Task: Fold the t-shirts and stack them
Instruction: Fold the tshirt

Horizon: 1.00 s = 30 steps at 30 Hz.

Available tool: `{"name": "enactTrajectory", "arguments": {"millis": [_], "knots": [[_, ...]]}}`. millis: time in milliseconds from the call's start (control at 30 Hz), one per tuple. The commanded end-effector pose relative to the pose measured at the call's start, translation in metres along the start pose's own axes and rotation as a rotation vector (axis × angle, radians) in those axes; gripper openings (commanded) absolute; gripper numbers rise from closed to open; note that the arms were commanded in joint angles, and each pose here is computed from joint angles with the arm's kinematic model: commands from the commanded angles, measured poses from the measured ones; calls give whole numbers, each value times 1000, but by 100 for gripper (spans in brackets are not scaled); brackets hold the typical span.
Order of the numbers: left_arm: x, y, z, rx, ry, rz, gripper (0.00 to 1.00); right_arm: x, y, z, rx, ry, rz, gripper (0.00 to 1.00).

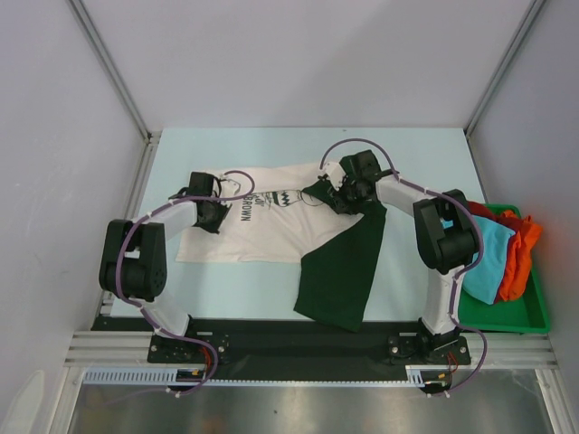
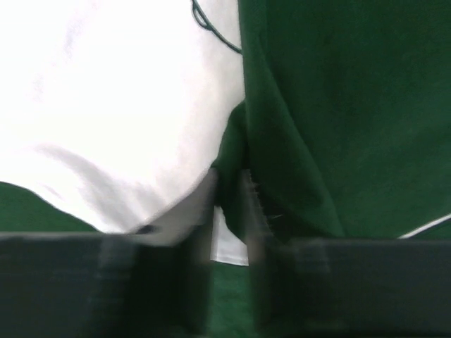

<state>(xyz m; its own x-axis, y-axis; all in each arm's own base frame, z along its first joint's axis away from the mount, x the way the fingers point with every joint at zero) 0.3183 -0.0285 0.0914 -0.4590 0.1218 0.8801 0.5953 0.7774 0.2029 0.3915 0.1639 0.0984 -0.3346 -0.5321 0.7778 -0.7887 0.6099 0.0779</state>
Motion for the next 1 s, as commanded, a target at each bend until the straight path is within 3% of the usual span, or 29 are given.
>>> {"name": "enactTrajectory", "arguments": {"millis": [0, 100, 333, 500, 733, 833, 867, 900, 967], "knots": [[-1, -1, -6, 13, -20, 1, 3, 3, -5, -17, 3, -36, 35, 16], [-3, -2, -8, 3, -17, 0, 3, 6, -5, -20, -3, -47, 56, 0], [-5, -4, -12, -14, -15, 1, 3, 36, 8, -39, 36, -92, 69, 0], [-8, -3, -15, -11, -26, -4, 3, 57, 41, -51, 71, -100, -3, 0], [-12, -1, -19, -10, -36, -3, 3, 56, 83, -54, 113, -92, -66, 0], [-13, 0, -20, -1, -19, 5, 2, 51, 90, -54, 127, -85, -71, 12], [-15, -1, -19, 4, -11, 10, 1, 51, 90, -55, 121, -85, -65, 18], [-15, -1, -20, 7, -14, 8, 1, 50, 88, -56, 113, -90, -52, 32], [-13, -1, -21, 12, -24, 8, 1, 52, 81, -60, 95, -111, -8, 39]]}}
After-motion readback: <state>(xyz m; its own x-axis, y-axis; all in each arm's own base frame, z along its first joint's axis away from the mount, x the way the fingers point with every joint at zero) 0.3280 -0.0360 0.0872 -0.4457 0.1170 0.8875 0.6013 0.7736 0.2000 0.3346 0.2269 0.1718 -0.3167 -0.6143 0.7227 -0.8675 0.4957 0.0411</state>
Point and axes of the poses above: each gripper's point midway between its finger pads, its own x axis back along the fingers, its own y axis along the line the jaws close on, z = x × y, the point moved 8 cm from there along x, back along the fingers, and after that the axes turned 10 degrees about -x, right-handed, at the moved point
